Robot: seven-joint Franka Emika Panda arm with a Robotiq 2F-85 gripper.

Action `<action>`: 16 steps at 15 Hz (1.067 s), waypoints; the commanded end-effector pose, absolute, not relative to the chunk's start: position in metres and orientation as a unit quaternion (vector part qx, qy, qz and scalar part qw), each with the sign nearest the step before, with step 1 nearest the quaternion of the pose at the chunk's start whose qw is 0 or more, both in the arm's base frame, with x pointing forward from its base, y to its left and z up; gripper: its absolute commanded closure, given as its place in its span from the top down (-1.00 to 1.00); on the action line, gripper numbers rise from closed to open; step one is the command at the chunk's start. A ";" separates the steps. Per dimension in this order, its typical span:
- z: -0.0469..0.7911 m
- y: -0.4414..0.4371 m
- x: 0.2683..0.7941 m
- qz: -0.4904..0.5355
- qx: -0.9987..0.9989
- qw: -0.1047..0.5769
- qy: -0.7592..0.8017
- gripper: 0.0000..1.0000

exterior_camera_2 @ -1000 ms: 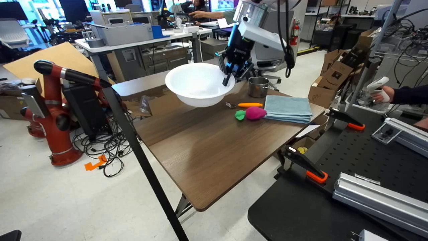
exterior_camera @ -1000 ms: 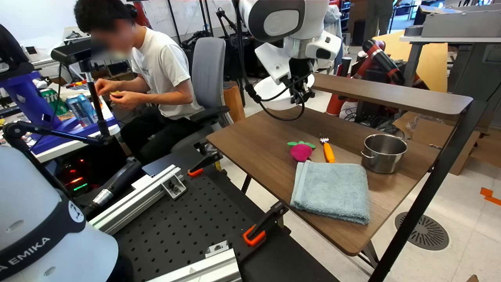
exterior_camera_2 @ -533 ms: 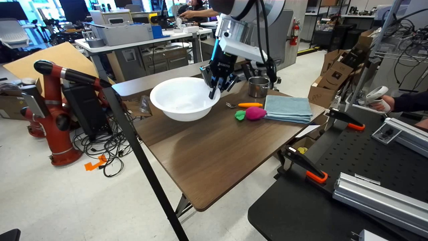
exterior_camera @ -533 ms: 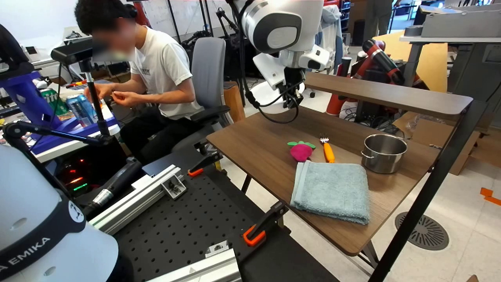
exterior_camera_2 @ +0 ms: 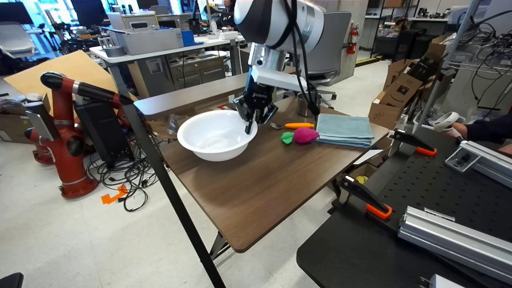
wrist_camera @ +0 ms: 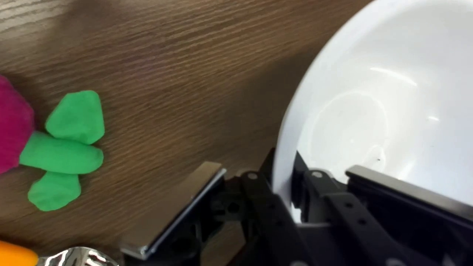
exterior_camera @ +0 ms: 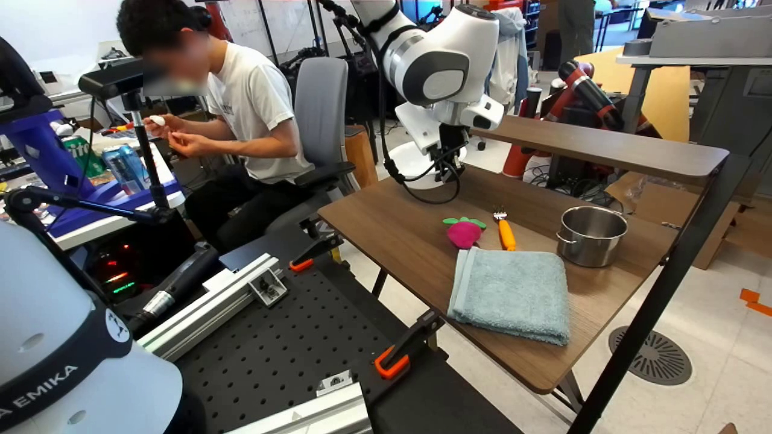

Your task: Move the white bowl backwards

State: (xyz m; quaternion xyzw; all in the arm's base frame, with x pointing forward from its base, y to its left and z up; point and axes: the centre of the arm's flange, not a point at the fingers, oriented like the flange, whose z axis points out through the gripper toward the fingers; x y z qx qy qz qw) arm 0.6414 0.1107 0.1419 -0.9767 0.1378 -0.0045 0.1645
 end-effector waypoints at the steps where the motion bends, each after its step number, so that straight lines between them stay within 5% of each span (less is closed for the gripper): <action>1: 0.135 0.121 0.666 0.007 -0.977 0.158 0.142 -0.96; 16: 0.113 0.134 0.689 0.030 -0.974 0.156 0.163 -0.96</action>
